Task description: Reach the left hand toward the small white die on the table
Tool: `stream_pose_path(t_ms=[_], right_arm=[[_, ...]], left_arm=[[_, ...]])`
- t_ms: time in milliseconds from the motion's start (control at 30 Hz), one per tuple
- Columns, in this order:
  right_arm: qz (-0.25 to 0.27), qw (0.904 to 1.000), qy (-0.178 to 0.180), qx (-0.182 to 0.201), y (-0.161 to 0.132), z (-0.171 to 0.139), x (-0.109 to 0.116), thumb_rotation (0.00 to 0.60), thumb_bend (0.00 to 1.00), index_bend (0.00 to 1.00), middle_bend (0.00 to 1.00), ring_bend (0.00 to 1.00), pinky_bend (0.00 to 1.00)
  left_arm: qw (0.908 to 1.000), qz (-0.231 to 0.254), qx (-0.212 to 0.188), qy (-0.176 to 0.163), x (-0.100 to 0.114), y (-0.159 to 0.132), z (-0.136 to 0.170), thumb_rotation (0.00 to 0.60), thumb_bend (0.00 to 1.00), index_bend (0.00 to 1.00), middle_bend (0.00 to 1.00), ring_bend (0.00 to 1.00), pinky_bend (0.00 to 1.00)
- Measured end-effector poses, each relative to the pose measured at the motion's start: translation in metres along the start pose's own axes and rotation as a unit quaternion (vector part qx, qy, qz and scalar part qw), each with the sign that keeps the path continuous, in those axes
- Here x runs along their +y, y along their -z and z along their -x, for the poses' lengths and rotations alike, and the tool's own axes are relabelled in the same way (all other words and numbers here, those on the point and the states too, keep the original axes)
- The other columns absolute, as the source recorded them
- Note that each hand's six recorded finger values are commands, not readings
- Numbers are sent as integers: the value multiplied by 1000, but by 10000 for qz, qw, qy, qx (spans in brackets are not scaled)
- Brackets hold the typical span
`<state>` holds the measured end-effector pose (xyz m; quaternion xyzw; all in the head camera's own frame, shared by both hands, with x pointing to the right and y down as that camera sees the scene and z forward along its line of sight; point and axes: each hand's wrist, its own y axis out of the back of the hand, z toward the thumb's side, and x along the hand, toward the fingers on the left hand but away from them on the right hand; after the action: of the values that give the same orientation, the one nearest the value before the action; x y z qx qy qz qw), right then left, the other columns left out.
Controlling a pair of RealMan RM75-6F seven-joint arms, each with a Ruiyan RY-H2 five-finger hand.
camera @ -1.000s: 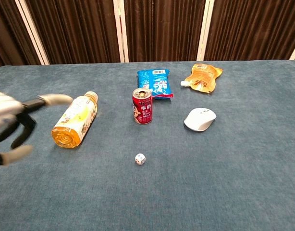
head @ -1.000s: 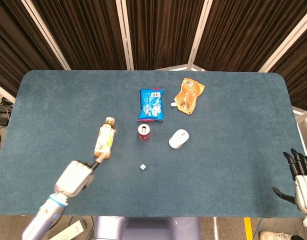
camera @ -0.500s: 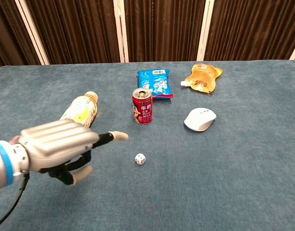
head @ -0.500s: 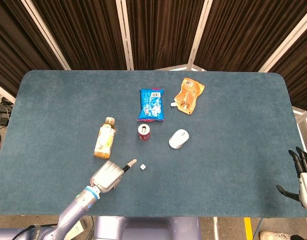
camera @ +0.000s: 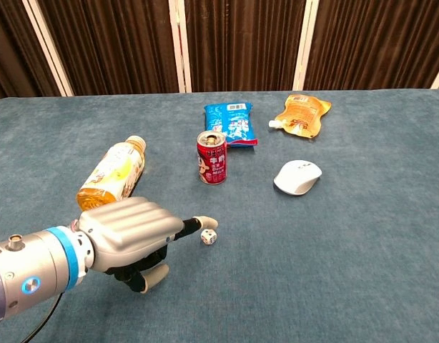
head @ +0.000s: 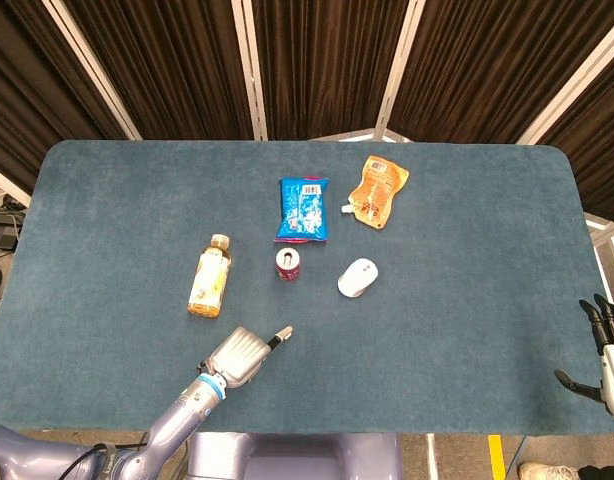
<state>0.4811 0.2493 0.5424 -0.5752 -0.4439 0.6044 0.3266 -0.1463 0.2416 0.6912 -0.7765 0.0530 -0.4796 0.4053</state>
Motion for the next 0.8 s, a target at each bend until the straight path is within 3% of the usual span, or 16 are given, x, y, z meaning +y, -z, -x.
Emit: stream_pose_path(t_ms=[500,800], right_arm=[[-17,10000,44,74,-5,-2,3,600,5,60,0,0,0],[-38,9999,72,135,-8,-5,4,600,5,60,0,0,0]], left_arm=[[9994,-150,98,298,-14,4,4,600,614,0,865,872,906],[9992,-211,-30,326,-20,0,23,600,614,0,866,871,907]])
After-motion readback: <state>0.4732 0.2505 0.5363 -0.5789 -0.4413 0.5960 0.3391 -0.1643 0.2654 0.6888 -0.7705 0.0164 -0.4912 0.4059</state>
